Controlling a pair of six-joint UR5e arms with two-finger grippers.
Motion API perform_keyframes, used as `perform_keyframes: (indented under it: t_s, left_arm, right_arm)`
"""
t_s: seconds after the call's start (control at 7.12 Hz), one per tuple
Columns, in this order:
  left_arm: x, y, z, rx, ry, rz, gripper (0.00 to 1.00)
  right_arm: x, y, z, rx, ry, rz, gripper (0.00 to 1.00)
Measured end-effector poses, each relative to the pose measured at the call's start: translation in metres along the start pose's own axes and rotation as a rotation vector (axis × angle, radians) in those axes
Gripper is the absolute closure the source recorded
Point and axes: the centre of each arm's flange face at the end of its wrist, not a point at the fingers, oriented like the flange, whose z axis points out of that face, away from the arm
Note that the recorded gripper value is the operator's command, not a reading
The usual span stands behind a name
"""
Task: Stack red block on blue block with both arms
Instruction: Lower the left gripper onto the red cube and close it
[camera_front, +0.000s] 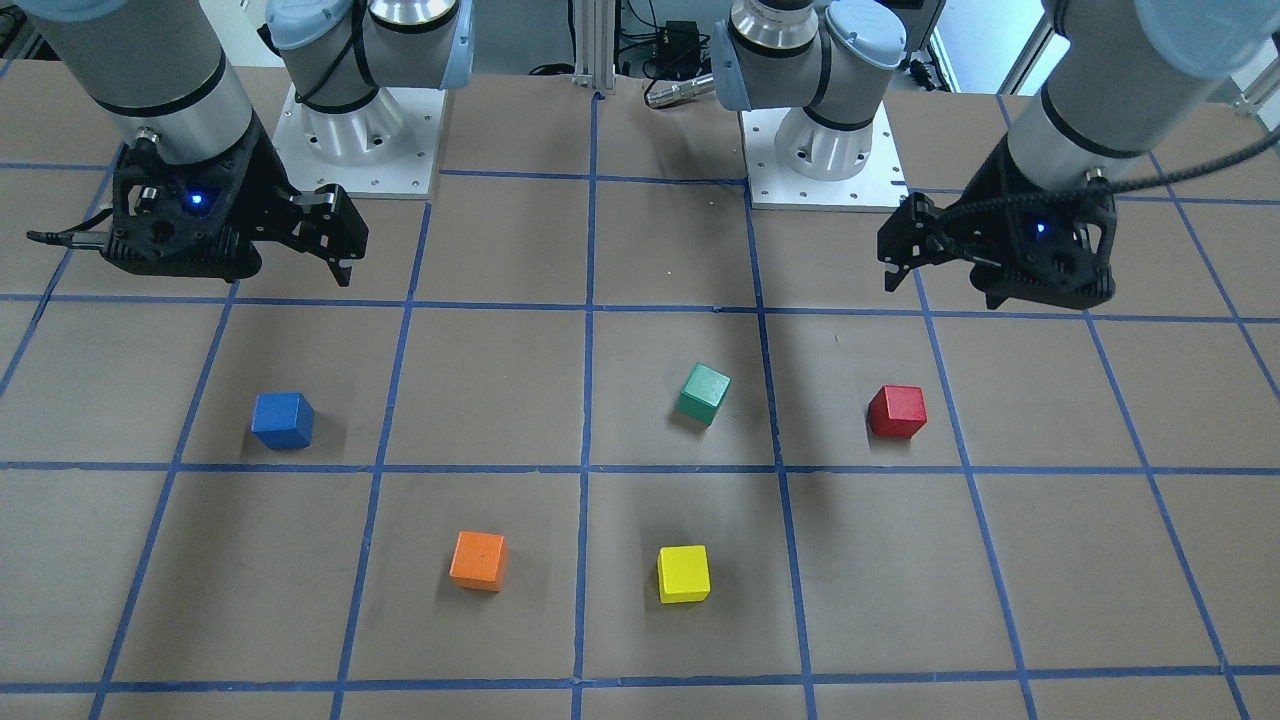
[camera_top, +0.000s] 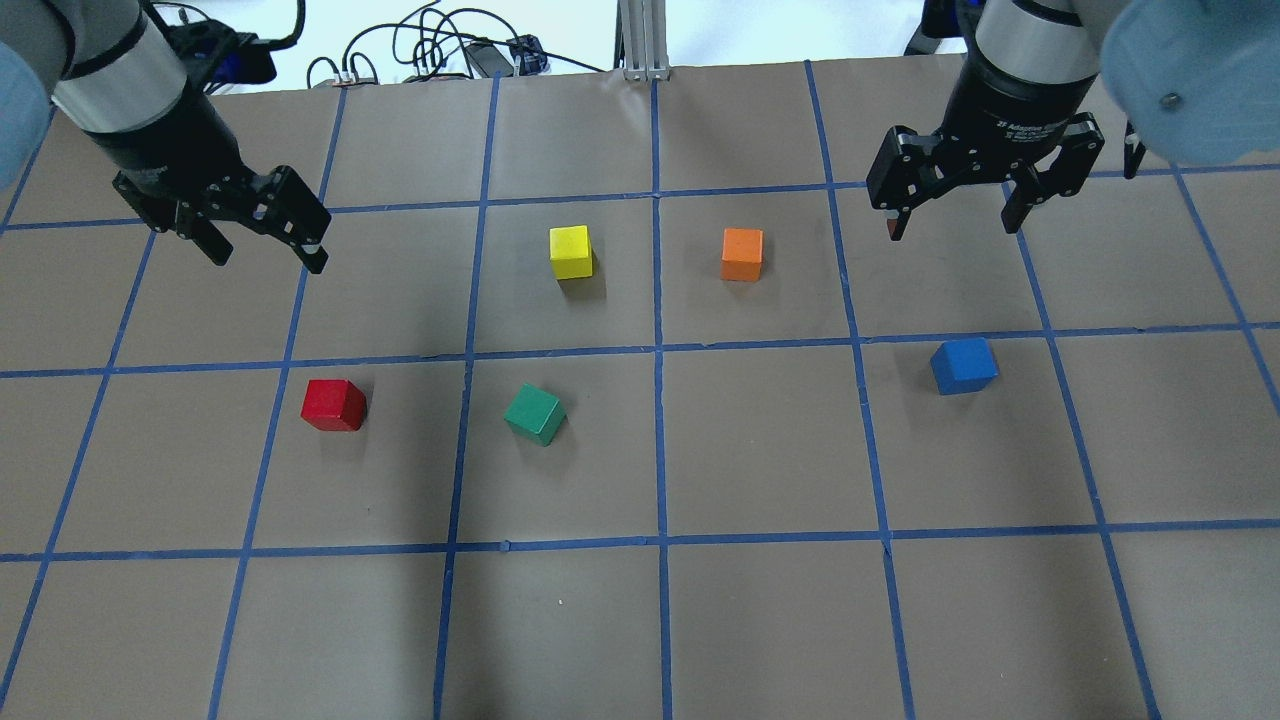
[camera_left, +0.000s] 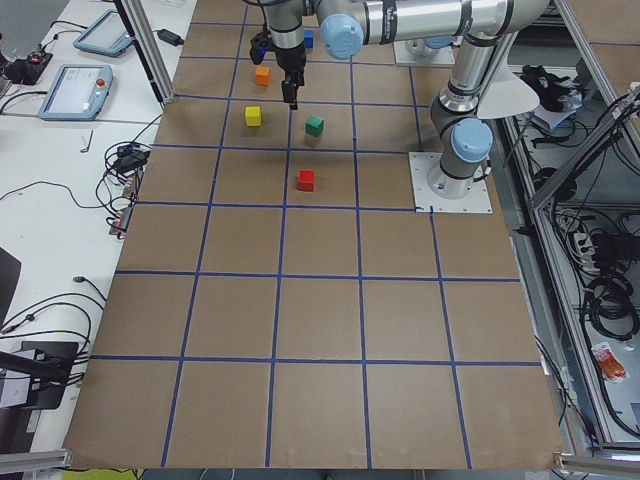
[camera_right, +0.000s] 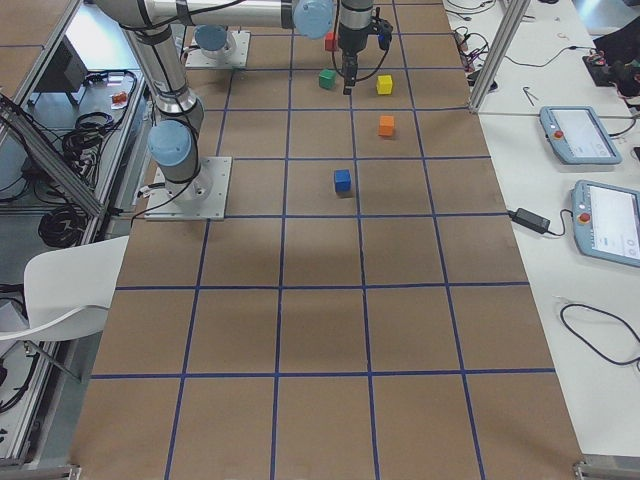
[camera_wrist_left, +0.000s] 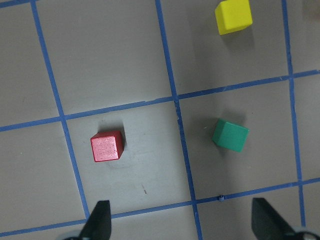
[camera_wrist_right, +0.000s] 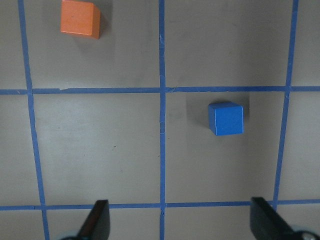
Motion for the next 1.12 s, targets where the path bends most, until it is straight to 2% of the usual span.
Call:
perform_keyframes:
  t_s: [0.28, 0.56, 0.84, 1.12]
  left_arm:
    - [-0.020, 0.002, 0.074, 0.015, -0.011, 0.018, 0.00]
    - [-0.050, 0.016, 0.147, 0.045, -0.023, -0.011, 0.00]
    - [-0.063, 0.030, 0.201, 0.043, -0.018, -0.022, 0.00]
    - [-0.060, 0.036, 0.236, 0.050, -0.013, -0.021, 0.00]
  right_arm:
    - [0.000, 0.000, 0.000, 0.000, 0.000, 0.000, 0.00]
    - [0.000, 0.000, 0.000, 0.000, 0.001, 0.000, 0.00]
    - [0.000, 0.000, 0.000, 0.001, 0.000, 0.000, 0.00]
    - [0.000, 0.000, 0.000, 0.000, 0.000, 0.000, 0.00]
